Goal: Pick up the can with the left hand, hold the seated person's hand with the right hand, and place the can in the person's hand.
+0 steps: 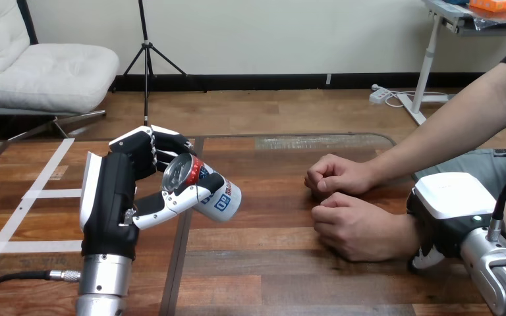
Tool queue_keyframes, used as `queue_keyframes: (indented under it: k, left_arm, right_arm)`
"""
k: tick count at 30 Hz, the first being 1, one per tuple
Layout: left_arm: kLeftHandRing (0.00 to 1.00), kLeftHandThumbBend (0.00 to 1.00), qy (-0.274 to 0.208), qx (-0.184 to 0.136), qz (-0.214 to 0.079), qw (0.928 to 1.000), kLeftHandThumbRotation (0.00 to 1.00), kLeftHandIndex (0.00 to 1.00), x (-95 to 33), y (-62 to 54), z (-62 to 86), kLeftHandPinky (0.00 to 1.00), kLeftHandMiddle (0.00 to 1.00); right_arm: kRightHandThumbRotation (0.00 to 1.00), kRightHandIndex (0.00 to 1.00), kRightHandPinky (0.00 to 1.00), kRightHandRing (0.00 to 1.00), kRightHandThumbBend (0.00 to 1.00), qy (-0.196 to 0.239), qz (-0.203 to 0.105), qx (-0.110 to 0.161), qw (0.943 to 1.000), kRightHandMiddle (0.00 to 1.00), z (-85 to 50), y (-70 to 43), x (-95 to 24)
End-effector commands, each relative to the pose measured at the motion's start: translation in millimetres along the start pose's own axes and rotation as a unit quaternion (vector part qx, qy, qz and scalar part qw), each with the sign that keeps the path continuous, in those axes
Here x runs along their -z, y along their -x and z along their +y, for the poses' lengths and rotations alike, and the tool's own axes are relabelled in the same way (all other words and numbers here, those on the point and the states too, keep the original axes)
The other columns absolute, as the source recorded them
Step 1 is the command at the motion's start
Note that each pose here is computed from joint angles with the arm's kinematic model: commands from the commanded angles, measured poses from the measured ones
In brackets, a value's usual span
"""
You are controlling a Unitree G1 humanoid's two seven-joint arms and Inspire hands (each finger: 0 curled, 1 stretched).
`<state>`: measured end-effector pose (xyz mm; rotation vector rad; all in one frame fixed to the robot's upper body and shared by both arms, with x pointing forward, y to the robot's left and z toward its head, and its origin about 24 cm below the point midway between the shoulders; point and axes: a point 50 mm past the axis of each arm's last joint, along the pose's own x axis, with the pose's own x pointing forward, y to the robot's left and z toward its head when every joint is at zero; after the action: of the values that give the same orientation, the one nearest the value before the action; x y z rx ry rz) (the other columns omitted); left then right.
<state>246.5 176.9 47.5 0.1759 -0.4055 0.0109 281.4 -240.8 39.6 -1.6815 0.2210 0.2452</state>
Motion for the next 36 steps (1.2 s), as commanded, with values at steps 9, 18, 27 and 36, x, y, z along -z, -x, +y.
queue_keyframes:
  k: [9,18,27,36]
  left_arm:
    - [0.38,0.66,0.001,0.003,-0.058,0.9983,0.00,0.43,-18.0,-19.8,0.0,0.33,0.43]
    - [0.38,0.66,0.003,0.009,-0.058,0.9983,0.00,0.44,-18.1,-22.0,-2.7,0.33,0.44]
    - [0.38,0.66,0.004,0.017,-0.056,0.9983,0.00,0.44,-18.9,-24.0,-6.5,0.33,0.43]
    - [0.39,0.65,0.009,0.027,-0.066,0.9974,0.00,0.44,-20.0,-27.0,-10.8,0.34,0.44]
  right_arm:
    - [0.00,0.33,0.01,0.10,0.56,-0.055,-0.005,0.073,0.9958,0.21,-32.9,7.9,1.4]
    - [0.00,0.38,0.03,0.13,0.59,-0.056,-0.014,0.093,0.9940,0.25,-44.0,14.0,0.5]
    - [0.00,0.42,0.05,0.17,0.63,-0.056,-0.017,0.096,0.9937,0.29,-55.5,20.1,-1.7]
    - [0.00,0.45,0.05,0.16,0.69,-0.050,-0.021,0.111,0.9923,0.28,-64.4,25.2,-4.7]
